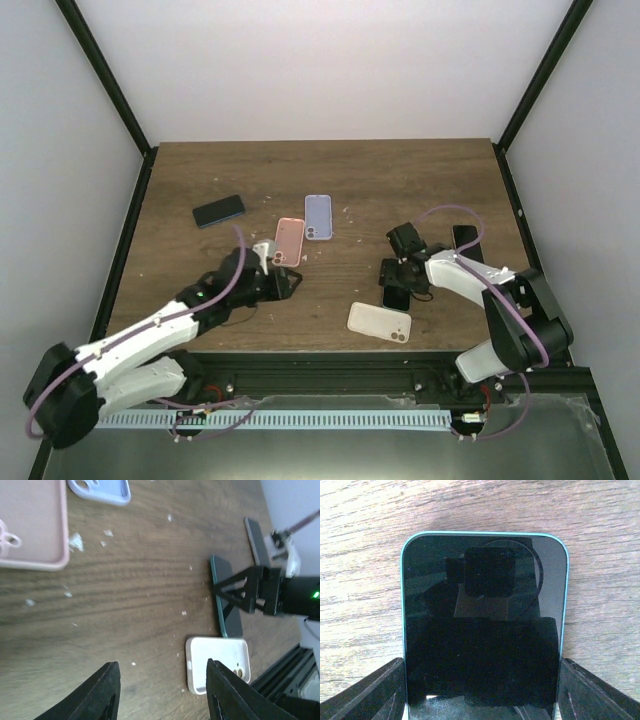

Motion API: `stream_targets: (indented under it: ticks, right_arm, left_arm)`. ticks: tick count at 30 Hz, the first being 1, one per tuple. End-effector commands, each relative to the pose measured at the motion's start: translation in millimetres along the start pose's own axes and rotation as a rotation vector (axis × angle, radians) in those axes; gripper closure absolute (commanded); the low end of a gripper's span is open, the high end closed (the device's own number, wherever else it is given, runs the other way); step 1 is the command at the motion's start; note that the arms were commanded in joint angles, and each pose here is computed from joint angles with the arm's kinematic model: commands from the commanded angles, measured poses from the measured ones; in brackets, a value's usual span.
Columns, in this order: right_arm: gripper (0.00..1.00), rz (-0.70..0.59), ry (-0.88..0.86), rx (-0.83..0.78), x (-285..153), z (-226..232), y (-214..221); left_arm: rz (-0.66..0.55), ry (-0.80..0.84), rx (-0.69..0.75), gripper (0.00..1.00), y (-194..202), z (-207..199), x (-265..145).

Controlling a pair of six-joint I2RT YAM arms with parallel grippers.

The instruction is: Put the phone into the phone case

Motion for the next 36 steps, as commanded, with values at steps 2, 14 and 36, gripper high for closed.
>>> stream_targets:
  ticks: [2, 14, 36]
  right_arm:
    - [0.37, 0.038, 0.008, 0.012, 0.8, -3.0, 13.5]
    - [0.37, 0.032, 0.053, -0.012, 9.1, -8.5, 3.0]
    - [0.38, 0.009, 0.016, 0.001, 1.5, -16.8, -2.8]
  left_arm:
    - [-0.042, 0.004, 0.002, 0.54, 15.8, -31.0, 29.2]
    - [0.14, -0.059, 0.121, 0.62, 72.0, -55.5, 113.6]
    - [0.24, -0.237, 0.25, 0.69, 116.4, -26.1, 145.5]
Point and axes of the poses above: each gripper's point midway between its finger pads, its own x axis out along the fingers, its own z axis along the line the jaws close on, y = z × x, the point moved 6 cm from there along -x, back along the fingers, and after that the axes turned 12 degrees about -x, right-handed, at the moved point
